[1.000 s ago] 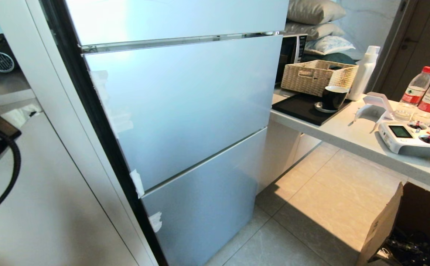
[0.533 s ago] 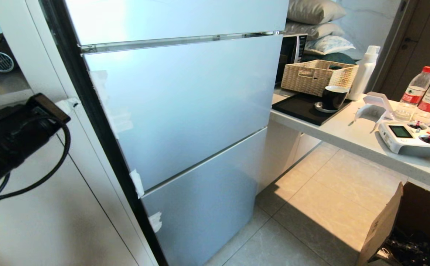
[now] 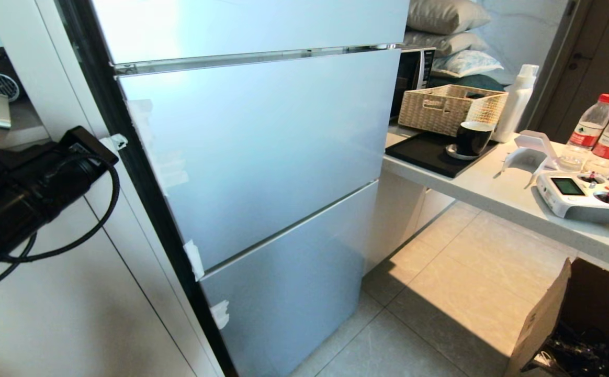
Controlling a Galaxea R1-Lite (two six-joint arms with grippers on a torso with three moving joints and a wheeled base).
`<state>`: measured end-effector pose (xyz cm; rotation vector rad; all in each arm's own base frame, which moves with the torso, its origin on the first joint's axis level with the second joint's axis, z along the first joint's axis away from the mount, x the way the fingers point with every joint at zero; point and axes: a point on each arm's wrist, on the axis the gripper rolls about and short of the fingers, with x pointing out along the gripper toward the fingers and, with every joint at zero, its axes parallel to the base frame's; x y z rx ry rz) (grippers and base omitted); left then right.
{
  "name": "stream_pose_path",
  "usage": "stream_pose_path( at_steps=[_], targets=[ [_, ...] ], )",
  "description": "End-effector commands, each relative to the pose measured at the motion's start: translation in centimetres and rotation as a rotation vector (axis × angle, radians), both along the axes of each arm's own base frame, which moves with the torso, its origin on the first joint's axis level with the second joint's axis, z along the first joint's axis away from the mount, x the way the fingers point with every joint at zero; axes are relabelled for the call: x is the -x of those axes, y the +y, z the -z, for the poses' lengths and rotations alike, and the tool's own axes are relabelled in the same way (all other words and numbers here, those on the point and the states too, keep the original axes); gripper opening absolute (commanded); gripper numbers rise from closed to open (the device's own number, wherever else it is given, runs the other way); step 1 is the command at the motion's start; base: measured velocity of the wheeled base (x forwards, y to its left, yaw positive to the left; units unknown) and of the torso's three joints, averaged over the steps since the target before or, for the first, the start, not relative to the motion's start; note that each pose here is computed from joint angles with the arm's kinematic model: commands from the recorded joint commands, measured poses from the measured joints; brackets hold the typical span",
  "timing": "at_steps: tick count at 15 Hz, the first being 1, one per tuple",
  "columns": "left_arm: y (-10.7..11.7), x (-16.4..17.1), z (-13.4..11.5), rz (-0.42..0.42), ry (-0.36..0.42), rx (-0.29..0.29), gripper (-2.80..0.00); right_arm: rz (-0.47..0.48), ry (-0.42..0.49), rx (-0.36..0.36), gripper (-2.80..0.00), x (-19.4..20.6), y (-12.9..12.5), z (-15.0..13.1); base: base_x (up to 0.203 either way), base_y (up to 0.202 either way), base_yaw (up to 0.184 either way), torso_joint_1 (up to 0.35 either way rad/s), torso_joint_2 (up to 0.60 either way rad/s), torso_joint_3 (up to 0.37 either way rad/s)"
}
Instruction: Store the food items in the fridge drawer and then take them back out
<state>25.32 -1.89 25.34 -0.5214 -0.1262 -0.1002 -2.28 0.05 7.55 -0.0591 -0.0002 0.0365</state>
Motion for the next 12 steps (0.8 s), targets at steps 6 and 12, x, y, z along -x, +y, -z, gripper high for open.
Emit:
stream_pose_path(
  at_steps=[6, 12],
  targets=[
    [-0.7, -1.5, 0.8, 0.017, 0.028, 0.005, -2.80, -0.002, 0.001, 0.001, -2.80, 0.0, 0.0, 0.0, 0.000, 0.000, 0.000, 0.000, 0.00, 0.000],
    [-1.0, -1.5, 1.1, 0.019, -0.012, 0.009, -2.80, -0.002, 0.002, 0.001, -2.80, 0.0, 0.0, 0.0, 0.000, 0.000, 0.000, 0.000, 0.00, 0.000]
  ],
)
